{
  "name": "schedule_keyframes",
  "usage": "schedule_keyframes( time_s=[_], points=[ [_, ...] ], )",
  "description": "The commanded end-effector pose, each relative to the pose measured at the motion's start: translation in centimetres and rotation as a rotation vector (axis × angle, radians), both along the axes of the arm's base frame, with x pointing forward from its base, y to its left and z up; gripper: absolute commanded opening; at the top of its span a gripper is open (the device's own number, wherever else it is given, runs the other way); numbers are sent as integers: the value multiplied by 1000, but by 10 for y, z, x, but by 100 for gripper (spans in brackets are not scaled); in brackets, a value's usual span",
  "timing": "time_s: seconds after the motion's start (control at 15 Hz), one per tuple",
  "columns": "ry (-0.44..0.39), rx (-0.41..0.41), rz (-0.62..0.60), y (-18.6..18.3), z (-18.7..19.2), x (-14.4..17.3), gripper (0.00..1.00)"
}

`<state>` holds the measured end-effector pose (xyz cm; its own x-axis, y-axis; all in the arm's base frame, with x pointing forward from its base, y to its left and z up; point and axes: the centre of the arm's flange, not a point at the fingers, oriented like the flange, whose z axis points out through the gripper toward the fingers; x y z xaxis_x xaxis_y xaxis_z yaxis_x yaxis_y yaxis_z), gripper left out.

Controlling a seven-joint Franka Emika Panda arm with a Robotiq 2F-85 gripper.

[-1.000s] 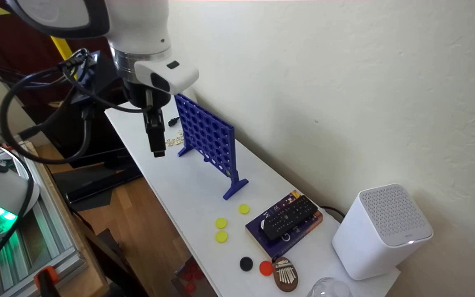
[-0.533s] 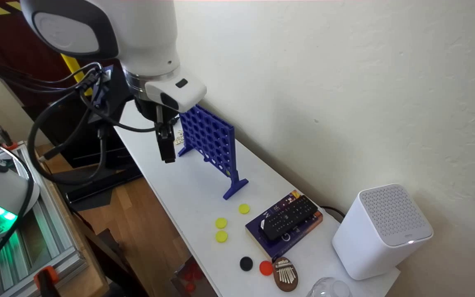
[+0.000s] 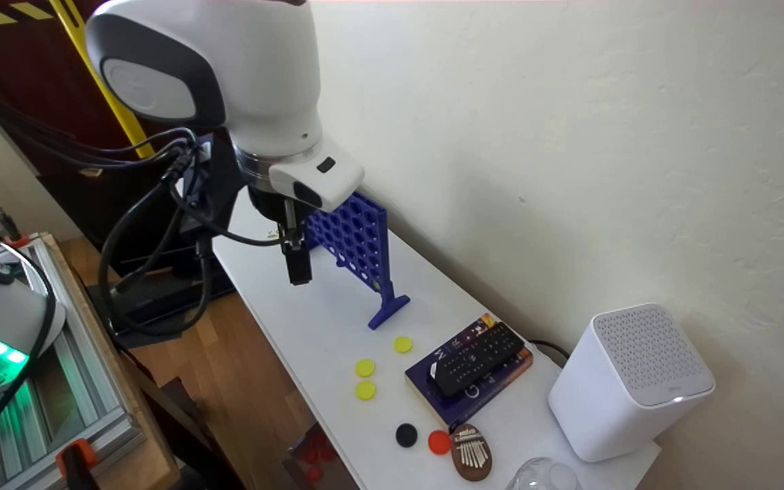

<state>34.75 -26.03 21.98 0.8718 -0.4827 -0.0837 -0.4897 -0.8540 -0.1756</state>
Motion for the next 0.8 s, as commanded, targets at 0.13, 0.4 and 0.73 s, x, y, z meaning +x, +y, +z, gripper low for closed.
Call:
schedule_keyframes(
  time_s=[0.13, 0.4, 0.73],
  points=[
    [4, 0, 3, 0, -2, 1, 100],
    [4, 0, 3, 0, -2, 1, 100],
    [18, 18, -20, -4, -11, 13, 100]
  ],
)
